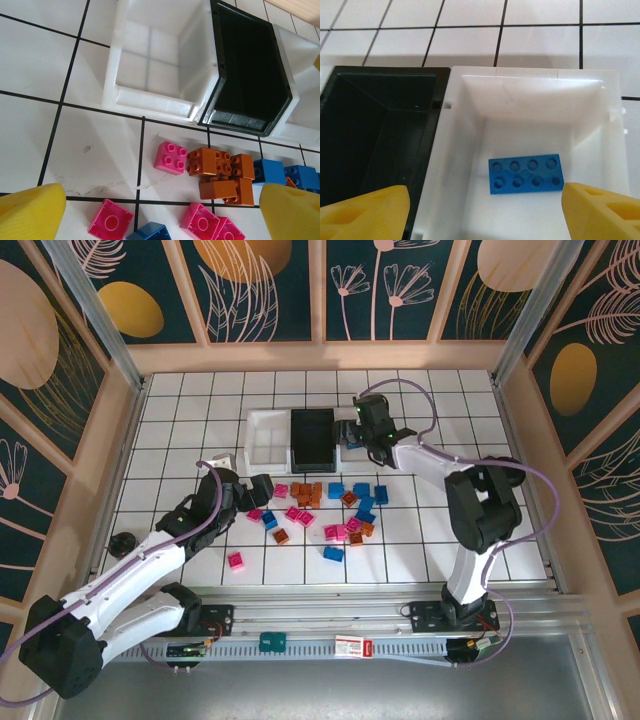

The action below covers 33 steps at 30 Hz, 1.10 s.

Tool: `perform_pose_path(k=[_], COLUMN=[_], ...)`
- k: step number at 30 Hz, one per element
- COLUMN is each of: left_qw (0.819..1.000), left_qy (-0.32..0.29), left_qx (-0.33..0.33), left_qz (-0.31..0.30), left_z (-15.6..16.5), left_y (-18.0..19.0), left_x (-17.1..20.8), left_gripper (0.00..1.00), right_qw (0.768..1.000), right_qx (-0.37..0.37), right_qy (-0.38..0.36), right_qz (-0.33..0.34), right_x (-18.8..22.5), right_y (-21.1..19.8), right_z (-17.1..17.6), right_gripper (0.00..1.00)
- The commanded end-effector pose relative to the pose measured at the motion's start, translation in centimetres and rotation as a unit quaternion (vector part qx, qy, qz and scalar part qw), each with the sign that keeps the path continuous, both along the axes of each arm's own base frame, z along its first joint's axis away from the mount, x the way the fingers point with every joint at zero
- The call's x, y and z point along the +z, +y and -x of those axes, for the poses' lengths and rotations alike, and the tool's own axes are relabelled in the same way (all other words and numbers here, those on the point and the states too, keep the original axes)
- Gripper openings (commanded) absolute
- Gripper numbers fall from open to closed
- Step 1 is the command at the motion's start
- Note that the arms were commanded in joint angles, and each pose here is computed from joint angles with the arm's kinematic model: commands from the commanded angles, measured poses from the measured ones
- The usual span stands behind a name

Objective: Sort the legos into containers by color
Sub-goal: Place the lego in the container, then pick up the lego from the bottom-center of the table.

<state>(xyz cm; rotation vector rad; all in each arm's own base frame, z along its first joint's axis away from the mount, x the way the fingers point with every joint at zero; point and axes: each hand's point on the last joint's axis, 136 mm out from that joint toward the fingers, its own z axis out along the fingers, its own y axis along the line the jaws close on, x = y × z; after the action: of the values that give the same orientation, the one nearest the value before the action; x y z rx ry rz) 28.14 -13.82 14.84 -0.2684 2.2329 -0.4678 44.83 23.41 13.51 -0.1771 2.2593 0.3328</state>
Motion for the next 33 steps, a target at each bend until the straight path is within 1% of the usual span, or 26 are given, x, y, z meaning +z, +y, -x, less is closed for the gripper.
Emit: perform_pose_path(k=[1,5,8,10,15,17,19,21,24,33], left_qw=[1.0,1.0,1.0,1.0,1.0,1.0,1.0,1.0,1.0,1.0], left_qy=[0.005,0.003,-0.001,-0.002,-0.003,-0.002,-0.001,0.002,0.008,0.017], left_qx=[-0.005,0.0,0.002,0.005,0.007,0.007,0.008,0.009,0.007,0.002], left_qz=[-0.011,-0.012,-0.011,-0.013,-0.013,-0.013,-0.013,-0.012,-0.01,-0.011], left_z=[0.2,0.1,0.0,0.0,0.0,0.0,0.0,0.1,0.2,0.4], left_y=[0.1,0.3,0.4,0.5,0.5,0.5,0.6,0.6,0.5,0.3], left_x=[-0.6,-0.4,-0.2,-0.2,-0.5,-0.8,-1.0,-1.4,-2.0,-2.5], left_gripper=[0.99,0.99,0.99,0.99,0.99,0.99,0.99,0.99,0.99,0.99], right_qw=[0.999,0.999,0.999,0.999,0.996,0.993,0.988,0.982,0.975,0.963], right_qx=[0.013,0.029,0.038,0.04,0.046,0.063,0.104,0.146,0.184,0.222], right_qy=[-0.037,-0.028,-0.005,0.019,0.08,0.102,0.112,0.123,0.125,0.129], right_qz=[-0.019,-0.011,0.003,0.008,0.012,0.012,0.007,0.004,0.024,0.076], right_x=[4.3,3.6,1.7,0.1,-3.6,-4.7,-5.2,-5.6,-6.3,-7.8], right_y=[0.8,1.0,0.5,-0.1,-1.2,-0.8,0.7,2.3,3.9,5.5], right_z=[3.5,9.1,13.7,16.6,22.6,24.5,26.5,28.1,29.2,29.1], right_gripper=[0.8,0.8,0.79,0.76,0.68,0.67,0.67,0.67,0.67,0.63])
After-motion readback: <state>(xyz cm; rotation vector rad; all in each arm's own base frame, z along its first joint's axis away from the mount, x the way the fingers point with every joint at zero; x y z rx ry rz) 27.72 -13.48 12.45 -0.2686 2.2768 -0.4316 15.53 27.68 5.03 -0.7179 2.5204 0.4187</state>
